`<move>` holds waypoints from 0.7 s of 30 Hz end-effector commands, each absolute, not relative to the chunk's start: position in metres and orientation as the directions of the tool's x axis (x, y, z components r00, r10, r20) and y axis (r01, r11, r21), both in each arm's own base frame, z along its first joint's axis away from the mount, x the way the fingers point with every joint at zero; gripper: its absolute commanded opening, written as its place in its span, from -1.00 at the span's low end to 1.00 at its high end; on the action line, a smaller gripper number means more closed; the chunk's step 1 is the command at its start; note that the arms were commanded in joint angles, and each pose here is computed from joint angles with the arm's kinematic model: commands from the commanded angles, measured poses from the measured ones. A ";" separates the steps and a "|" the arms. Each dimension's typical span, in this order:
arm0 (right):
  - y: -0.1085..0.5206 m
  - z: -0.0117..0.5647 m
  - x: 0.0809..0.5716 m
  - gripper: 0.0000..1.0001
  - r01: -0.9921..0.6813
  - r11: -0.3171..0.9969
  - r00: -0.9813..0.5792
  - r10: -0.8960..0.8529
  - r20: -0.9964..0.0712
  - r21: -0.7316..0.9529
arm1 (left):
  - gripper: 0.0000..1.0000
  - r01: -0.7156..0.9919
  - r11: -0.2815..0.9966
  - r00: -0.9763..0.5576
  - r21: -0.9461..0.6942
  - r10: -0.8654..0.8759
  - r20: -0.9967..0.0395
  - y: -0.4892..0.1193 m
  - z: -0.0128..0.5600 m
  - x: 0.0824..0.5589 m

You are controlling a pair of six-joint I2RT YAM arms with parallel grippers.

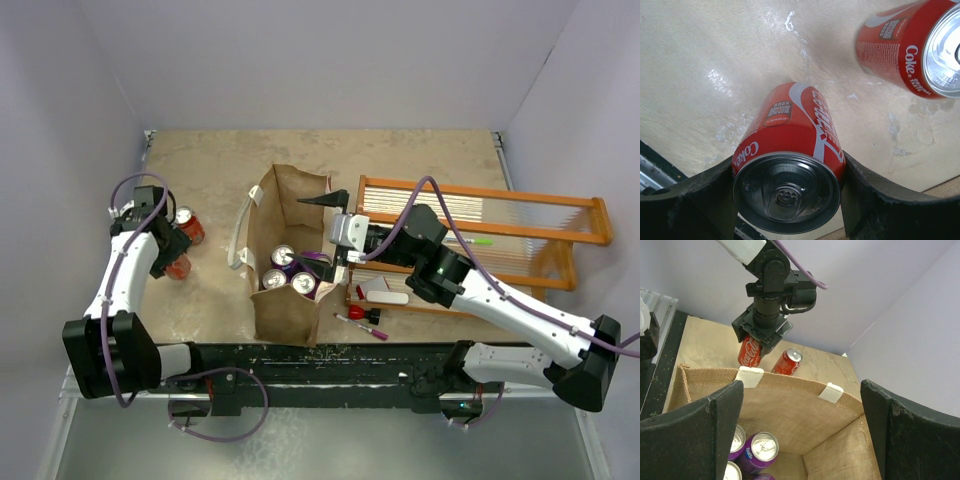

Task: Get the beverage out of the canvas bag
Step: Place the drink at the center of the board.

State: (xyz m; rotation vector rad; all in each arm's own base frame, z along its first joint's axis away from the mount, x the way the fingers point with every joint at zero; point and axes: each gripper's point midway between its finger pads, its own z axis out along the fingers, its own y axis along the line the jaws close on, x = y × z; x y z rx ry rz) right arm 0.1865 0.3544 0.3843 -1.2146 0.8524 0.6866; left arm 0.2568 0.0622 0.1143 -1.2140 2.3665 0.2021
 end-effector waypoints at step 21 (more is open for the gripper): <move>0.346 0.383 0.190 1.00 -0.801 0.263 0.552 -0.022 -0.833 -0.538 | -0.11 -0.796 0.586 -0.423 -0.152 -0.718 -0.553 0.084 0.097 0.323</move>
